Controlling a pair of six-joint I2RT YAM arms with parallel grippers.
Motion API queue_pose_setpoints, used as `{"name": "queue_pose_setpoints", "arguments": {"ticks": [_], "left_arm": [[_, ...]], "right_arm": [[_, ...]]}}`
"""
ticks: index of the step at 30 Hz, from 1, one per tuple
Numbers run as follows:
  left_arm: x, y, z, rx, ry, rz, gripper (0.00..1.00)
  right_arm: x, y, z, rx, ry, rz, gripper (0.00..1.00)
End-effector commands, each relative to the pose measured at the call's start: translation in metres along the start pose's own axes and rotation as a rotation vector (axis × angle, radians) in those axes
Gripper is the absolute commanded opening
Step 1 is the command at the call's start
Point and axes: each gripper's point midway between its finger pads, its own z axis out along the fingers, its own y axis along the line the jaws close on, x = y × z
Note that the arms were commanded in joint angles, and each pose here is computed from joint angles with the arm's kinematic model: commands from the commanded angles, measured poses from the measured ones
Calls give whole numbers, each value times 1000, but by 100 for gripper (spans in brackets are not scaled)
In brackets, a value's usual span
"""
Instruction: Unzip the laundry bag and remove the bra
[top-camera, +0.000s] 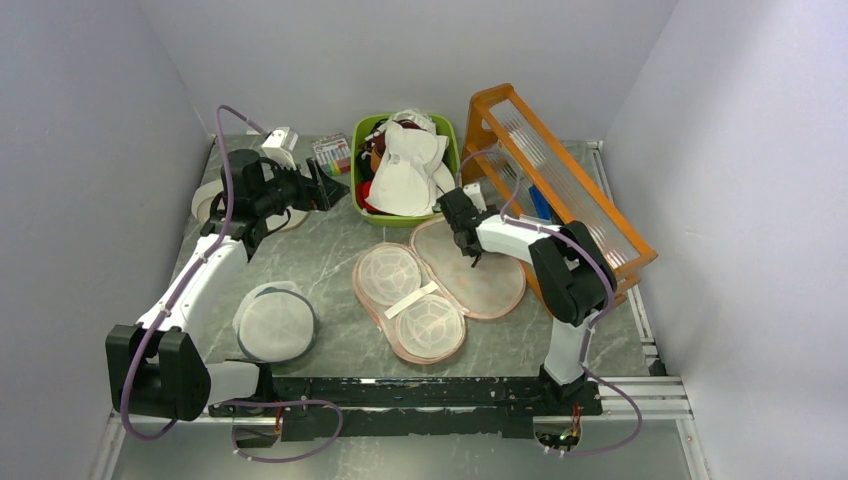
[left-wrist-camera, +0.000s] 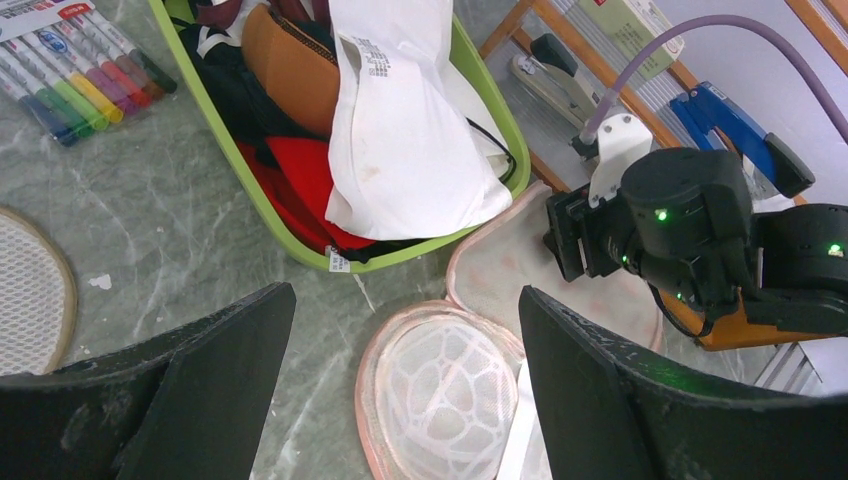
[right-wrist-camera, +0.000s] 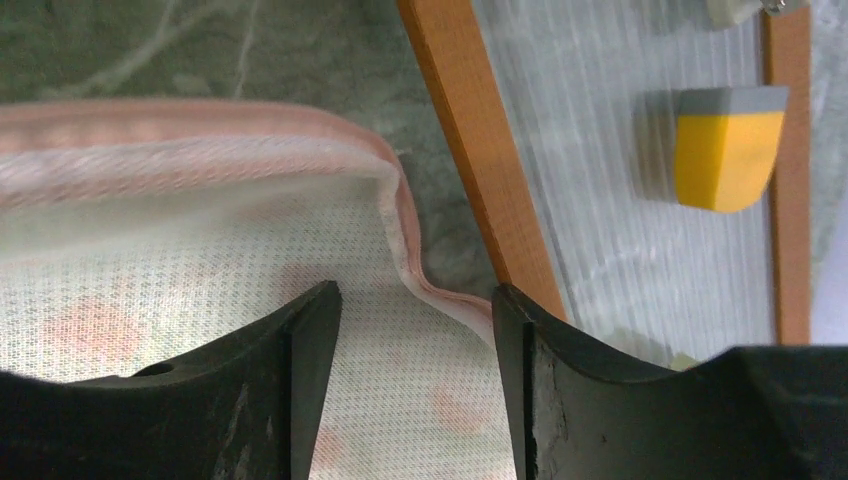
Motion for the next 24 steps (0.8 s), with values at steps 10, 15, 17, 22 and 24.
{"name": "queue_pose_setpoints", "arguments": {"ticks": [10,15,17,22,24], "left_arm": [[-13,-12,3,53,-28,-6,93],[-13,-11,3,48,-28,-3,93],[-11,-10,5,46,-22,-7,93],[-7,-13,7,72,-7,-28,93],[-7,-14,7,81,-7,-32,93]], "right_arm": [[11,46,-8,-322,35,103,58],[21,69,-35,-431,55,125,59],[20,74,-47,-481,56,157,59],[1,53,-56,-432,-19,184,62],[-3,45,-54,-406,-26,173,62]]}}
